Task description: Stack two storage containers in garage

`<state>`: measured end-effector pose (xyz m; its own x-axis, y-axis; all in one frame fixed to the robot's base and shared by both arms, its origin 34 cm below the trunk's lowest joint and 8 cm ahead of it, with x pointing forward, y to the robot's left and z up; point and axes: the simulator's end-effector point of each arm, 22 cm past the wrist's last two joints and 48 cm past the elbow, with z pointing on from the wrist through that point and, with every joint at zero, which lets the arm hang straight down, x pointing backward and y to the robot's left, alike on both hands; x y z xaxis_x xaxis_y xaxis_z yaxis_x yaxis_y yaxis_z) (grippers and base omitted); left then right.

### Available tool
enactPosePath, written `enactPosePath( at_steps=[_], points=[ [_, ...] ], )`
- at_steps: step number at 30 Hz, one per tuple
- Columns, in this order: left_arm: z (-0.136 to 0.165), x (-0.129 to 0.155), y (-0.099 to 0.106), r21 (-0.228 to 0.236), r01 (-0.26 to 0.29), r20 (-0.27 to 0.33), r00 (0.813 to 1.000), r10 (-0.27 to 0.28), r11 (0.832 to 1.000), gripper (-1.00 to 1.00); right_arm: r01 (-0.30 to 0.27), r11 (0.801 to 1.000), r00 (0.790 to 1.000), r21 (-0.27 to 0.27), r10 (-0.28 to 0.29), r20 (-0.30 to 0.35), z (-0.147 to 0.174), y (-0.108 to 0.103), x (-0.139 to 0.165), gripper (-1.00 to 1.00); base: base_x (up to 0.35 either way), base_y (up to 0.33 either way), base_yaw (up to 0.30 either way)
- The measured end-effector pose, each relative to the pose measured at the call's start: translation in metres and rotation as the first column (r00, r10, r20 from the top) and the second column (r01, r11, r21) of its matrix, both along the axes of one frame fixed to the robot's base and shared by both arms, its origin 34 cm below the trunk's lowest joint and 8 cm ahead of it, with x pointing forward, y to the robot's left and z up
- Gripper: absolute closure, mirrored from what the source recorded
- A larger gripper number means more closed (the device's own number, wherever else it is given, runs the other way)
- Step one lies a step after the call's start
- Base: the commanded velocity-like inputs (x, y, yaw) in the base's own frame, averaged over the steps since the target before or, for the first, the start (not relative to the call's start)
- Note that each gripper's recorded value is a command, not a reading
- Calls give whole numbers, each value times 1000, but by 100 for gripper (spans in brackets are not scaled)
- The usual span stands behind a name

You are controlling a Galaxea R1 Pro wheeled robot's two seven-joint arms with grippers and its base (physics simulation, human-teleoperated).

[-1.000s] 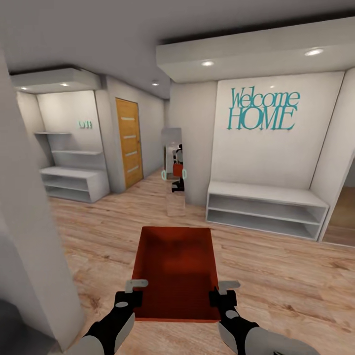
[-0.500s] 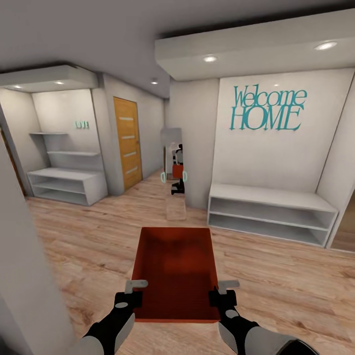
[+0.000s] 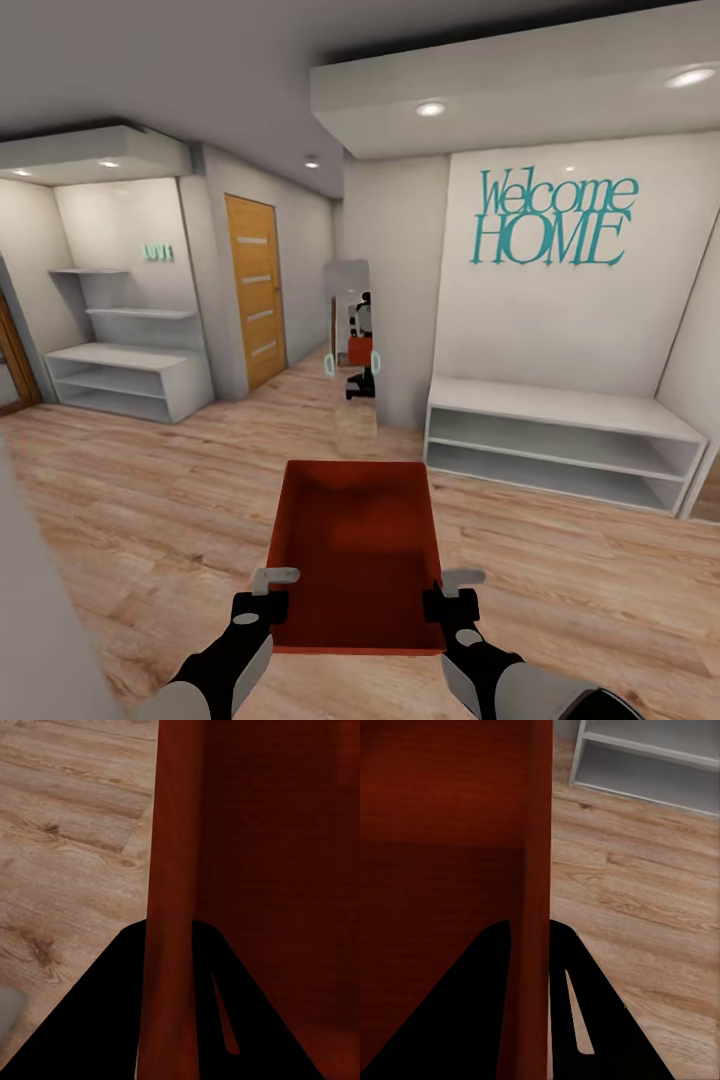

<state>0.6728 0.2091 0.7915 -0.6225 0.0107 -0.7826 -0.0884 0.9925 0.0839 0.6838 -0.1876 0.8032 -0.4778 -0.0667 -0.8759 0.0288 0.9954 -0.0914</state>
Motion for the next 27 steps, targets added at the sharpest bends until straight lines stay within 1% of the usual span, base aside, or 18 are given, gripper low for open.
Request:
enactPosePath(
  at_steps=[6, 9, 13, 25, 27],
  points=[
    [0, 0, 0, 0, 0, 0, 1000, 0, 1000, 100, 0, 1000, 1000, 0, 0, 0, 0, 0, 0, 100, 322, 0, 2],
    [0, 0, 0, 0, 0, 0, 1000, 0, 1000, 100, 0, 1000, 1000, 0, 0, 0, 0, 0, 0, 100, 322, 0, 112],
    [0, 0, 0, 0, 0, 0, 1000, 0, 1000, 100, 0, 1000, 1000, 0, 0, 0, 0, 0, 0, 100, 322, 0, 236],
    [0, 0, 0, 0, -1, 2, 1000, 1, 1000, 100, -1, 1000, 1000, -1, 1, 1, 0, 0, 0, 100, 322, 0, 295],
    [0, 0, 0, 0, -1, 2, 1000, 1, 1000, 100, -1, 1000, 1000, -1, 1, 1, 0, 0, 0, 100, 322, 0, 160]
  ],
)
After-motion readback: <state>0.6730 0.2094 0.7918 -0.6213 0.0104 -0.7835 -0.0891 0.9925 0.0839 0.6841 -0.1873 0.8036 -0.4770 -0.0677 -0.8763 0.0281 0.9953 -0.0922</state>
